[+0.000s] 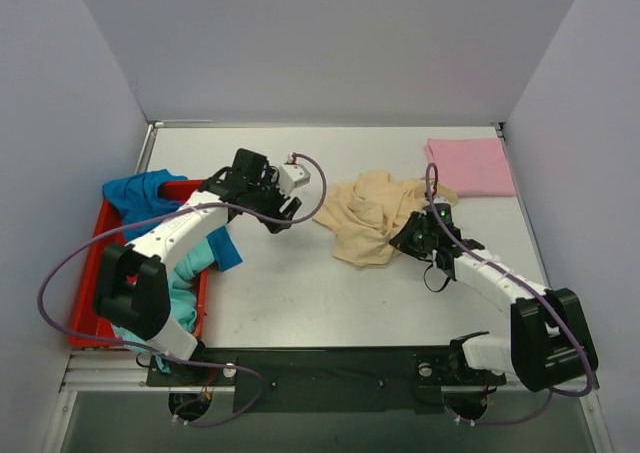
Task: Fold and stack the t-shirts
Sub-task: Flatten out the tshirt
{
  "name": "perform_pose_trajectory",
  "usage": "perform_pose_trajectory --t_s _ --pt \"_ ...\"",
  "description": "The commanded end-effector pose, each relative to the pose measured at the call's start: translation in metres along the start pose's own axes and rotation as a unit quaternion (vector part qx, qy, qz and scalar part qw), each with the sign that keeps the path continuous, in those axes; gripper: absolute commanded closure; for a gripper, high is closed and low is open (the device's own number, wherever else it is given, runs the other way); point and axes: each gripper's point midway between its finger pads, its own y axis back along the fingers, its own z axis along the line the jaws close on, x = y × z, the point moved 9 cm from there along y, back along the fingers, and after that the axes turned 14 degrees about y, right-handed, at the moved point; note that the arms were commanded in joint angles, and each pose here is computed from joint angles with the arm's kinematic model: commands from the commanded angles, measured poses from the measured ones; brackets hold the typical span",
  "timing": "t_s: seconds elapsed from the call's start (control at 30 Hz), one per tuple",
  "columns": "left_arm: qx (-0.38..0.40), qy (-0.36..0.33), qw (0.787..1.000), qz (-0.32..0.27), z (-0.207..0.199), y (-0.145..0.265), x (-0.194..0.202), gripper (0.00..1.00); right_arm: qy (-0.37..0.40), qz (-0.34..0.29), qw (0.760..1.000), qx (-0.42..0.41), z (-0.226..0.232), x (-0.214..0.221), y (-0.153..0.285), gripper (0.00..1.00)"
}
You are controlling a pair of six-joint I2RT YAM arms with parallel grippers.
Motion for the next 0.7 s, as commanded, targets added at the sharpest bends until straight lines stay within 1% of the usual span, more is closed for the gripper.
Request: perform_pose_trajectory --t_s 0.0,0.03,0.07,0.1,0.13,0.17,0.2,0.23,0.27,0.37,0.5,0.6,0.67 --pt "-0.052 -0.158 0.986 -0.007 -0.005 -0.040 -0.015 0.24 0.055 -0.059 0.997 0.010 0.007 -0.035 0.039 1.00" --pt "-0.061 -0.192 0.980 0.003 -0.012 -0.052 -0.012 0.24 0.068 -0.080 0.994 0.006 0.009 -0.043 0.050 1.00" --pt "-0.067 -0.252 0.965 -0.022 -0.012 -0.059 -0.023 0.24 0.075 -0.080 0.994 0.004 0.010 -0.043 0.055 1.00" --pt "-0.066 -0.313 0.947 -0.040 -0.017 -0.070 -0.026 0.23 0.090 -0.093 0.992 -0.012 0.015 -0.049 0.065 1.00" --pt "-0.057 -0.337 0.939 -0.037 -0.018 -0.079 -0.017 0.22 0.094 -0.090 0.991 -0.018 0.016 -0.049 0.069 1.00" --pt "-0.044 -0.393 0.916 -0.065 -0.023 -0.084 -0.025 0.22 0.101 -0.101 0.989 -0.029 0.021 -0.056 0.074 1.00" --pt "-0.031 -0.412 0.908 -0.064 -0.024 -0.091 -0.018 0.21 0.101 -0.081 0.991 -0.027 0.019 -0.051 0.077 1.00" --pt "-0.021 -0.442 0.894 -0.072 -0.027 -0.096 -0.022 0.21 0.105 -0.082 0.991 -0.029 0.021 -0.053 0.080 1.00" --pt "-0.013 -0.447 0.892 -0.064 -0.027 -0.106 -0.023 0.21 0.106 -0.082 0.990 -0.031 0.021 -0.053 0.080 1.00" --pt "0.020 -0.429 0.902 -0.041 -0.030 -0.123 -0.027 0.22 0.108 -0.083 0.990 -0.031 0.021 -0.055 0.079 1.00" --pt "0.048 -0.421 0.905 -0.045 -0.037 -0.135 -0.027 0.22 0.108 -0.084 0.990 -0.029 0.020 -0.059 0.078 1.00" --pt "0.042 -0.408 0.911 -0.040 -0.038 -0.148 -0.028 0.23 0.105 -0.085 0.990 -0.026 0.019 -0.062 0.077 1.00" --pt "0.039 -0.398 0.916 -0.032 -0.036 -0.156 -0.027 0.26 0.102 -0.087 0.991 -0.023 0.018 -0.065 0.077 1.00"
